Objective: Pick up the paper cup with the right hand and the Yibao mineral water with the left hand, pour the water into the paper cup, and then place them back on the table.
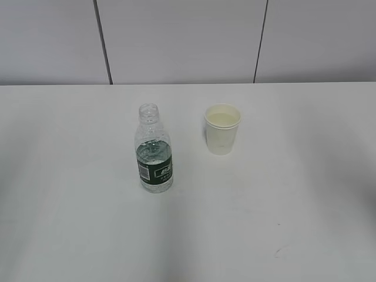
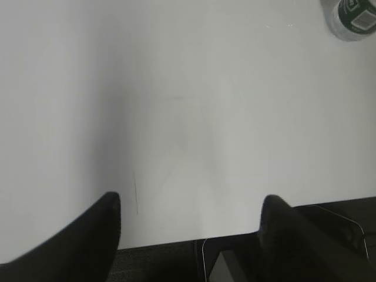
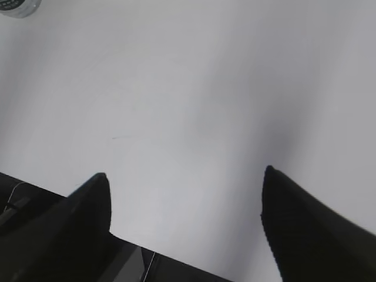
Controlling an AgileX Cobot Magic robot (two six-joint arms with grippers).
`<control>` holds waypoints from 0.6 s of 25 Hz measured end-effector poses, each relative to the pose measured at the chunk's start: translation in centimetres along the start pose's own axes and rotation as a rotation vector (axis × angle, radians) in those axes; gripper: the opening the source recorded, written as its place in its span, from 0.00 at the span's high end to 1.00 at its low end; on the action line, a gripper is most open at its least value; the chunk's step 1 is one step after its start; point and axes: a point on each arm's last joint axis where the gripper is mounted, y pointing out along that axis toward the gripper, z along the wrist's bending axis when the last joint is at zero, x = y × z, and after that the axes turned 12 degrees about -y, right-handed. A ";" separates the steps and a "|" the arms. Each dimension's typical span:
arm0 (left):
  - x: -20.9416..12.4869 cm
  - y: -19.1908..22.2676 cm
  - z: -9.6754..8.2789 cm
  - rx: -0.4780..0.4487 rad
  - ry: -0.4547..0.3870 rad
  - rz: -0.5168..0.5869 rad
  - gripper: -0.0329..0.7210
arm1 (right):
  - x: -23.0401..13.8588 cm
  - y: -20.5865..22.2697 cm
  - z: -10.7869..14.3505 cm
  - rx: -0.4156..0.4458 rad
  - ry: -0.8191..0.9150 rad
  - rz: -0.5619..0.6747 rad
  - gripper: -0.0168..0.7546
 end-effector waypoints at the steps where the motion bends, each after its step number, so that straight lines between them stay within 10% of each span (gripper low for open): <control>1: -0.7 0.2 0.1 0.001 0.000 0.004 0.35 | -0.6 -0.3 0.4 -0.010 -0.003 -0.003 0.21; 15: -8.4 -0.2 0.9 -0.100 -0.020 -0.204 0.36 | -13.6 -0.9 7.2 -0.174 0.001 -0.088 0.21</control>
